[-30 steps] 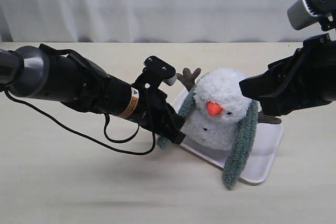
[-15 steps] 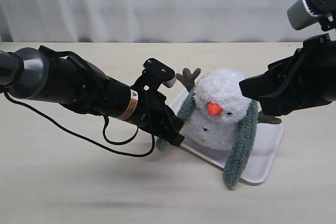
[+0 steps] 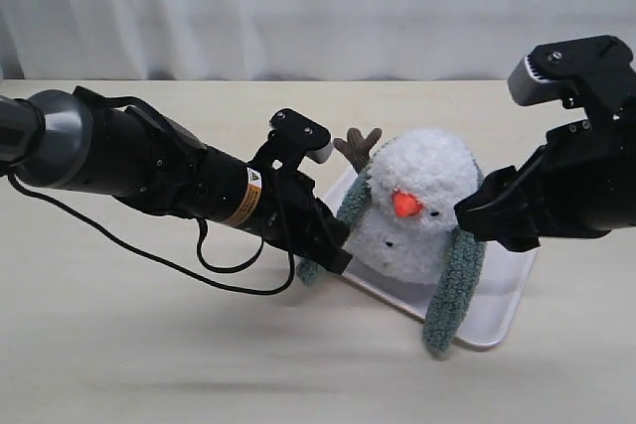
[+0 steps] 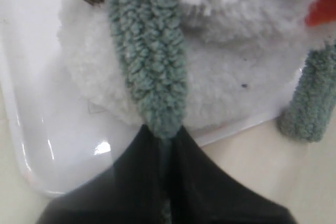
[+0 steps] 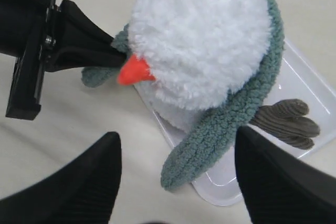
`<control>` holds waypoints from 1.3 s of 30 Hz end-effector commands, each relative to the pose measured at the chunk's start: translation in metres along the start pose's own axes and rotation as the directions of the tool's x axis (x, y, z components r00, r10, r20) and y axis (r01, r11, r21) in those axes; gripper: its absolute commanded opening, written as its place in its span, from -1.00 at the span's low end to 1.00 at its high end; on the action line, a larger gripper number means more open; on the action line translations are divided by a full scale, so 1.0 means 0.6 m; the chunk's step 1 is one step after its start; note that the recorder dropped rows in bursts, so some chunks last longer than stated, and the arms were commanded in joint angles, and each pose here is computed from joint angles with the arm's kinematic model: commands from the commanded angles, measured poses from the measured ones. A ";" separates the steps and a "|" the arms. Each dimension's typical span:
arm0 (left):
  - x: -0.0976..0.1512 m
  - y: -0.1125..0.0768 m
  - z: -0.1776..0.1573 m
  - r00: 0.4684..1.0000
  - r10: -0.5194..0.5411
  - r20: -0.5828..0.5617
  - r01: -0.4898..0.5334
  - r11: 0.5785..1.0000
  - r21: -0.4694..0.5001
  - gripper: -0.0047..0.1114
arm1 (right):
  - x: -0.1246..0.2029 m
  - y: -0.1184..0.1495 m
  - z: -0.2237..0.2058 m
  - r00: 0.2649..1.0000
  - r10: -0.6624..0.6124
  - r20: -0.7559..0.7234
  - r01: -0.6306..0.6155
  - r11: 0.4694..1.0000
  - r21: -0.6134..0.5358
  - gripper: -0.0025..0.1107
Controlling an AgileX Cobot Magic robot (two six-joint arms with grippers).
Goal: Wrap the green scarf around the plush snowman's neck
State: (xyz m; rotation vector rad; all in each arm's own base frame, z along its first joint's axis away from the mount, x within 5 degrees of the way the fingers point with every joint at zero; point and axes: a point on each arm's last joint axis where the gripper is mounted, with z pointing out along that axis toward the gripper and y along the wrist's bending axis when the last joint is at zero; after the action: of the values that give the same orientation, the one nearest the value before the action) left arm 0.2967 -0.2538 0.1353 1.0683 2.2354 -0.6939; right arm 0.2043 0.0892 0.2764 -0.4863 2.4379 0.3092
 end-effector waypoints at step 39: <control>-0.035 0.001 -0.038 0.967 0.246 0.072 -0.235 0.963 -0.132 0.31 | -0.032 -0.014 -0.022 0.999 -0.036 0.011 0.034 0.993 0.114 -0.28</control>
State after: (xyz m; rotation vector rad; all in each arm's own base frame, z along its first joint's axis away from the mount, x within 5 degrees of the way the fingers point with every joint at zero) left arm 0.3021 -0.2484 0.1639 1.2049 2.0186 -0.4999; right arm 0.2148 0.0820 0.2975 -0.4616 2.4176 0.1607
